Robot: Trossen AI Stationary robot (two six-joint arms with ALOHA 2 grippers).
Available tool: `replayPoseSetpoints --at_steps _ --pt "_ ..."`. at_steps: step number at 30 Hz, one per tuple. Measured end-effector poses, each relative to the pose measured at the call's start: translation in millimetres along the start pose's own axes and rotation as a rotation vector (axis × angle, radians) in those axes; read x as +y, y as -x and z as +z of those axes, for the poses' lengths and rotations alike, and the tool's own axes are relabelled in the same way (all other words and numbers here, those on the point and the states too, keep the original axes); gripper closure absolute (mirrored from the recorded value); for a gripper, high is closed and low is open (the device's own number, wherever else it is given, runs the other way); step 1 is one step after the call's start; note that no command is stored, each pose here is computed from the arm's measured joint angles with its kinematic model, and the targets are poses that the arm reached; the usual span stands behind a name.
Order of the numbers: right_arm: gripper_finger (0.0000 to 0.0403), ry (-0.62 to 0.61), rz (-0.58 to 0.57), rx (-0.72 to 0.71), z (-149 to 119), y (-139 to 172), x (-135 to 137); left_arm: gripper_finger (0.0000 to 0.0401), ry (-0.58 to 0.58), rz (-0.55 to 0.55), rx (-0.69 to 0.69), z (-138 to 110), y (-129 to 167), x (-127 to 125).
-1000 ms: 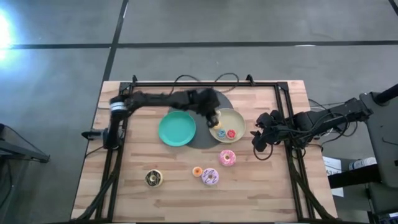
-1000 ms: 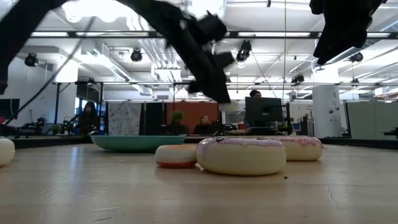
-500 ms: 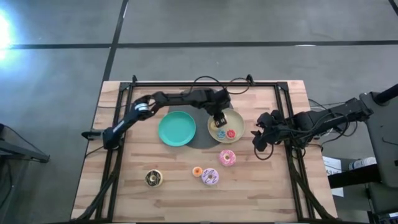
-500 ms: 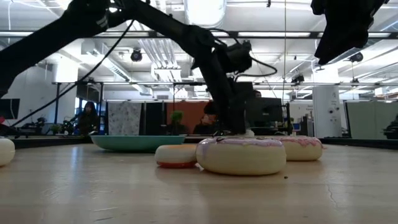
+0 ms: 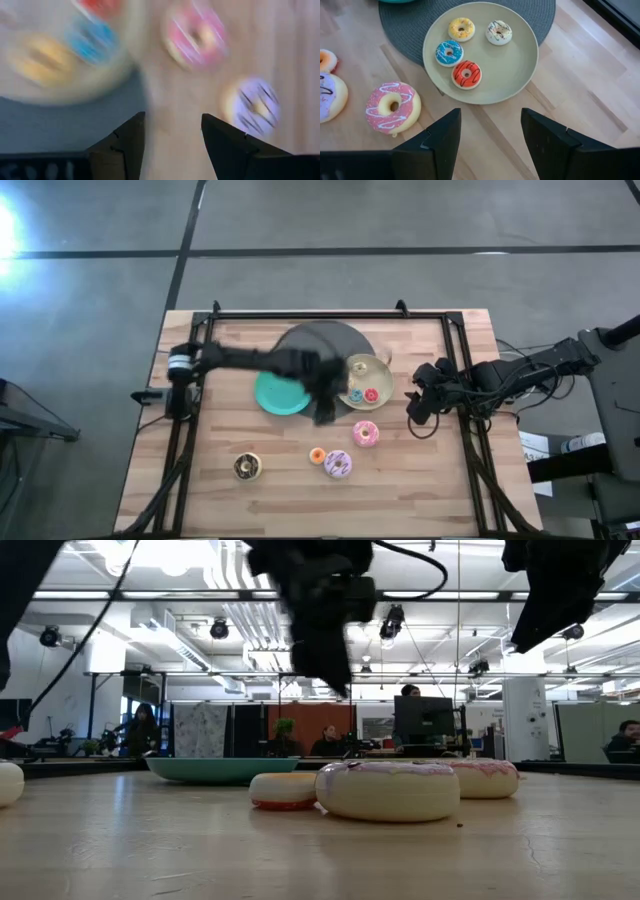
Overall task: Pick & Place donuts
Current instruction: Put the small orange donut on the light gray plate
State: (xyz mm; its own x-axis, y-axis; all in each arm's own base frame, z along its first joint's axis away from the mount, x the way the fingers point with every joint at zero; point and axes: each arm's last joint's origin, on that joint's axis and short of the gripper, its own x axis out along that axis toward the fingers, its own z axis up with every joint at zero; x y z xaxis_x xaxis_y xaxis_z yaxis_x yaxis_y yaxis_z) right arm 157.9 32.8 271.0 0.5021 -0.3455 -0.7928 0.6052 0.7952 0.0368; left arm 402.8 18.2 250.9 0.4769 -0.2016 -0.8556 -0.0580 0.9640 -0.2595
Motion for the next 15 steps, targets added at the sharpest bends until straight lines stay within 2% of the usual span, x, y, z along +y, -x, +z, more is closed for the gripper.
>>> replayPoseSetpoints --at_steps 4,8,15 --pt "0.0204 0.014 0.001 -0.002 0 0 0 0.0234 0.081 -0.086 -0.043 -38 -23 -29" --pt "0.0204 0.025 0.001 -0.003 0 0 0 0.0234 0.154 -0.147 -0.094 -60 -38 -47" --pt "0.0204 0.02 0.004 -0.002 0 0 0 0.0234 0.137 -0.105 0.007 -89 -65 -58"
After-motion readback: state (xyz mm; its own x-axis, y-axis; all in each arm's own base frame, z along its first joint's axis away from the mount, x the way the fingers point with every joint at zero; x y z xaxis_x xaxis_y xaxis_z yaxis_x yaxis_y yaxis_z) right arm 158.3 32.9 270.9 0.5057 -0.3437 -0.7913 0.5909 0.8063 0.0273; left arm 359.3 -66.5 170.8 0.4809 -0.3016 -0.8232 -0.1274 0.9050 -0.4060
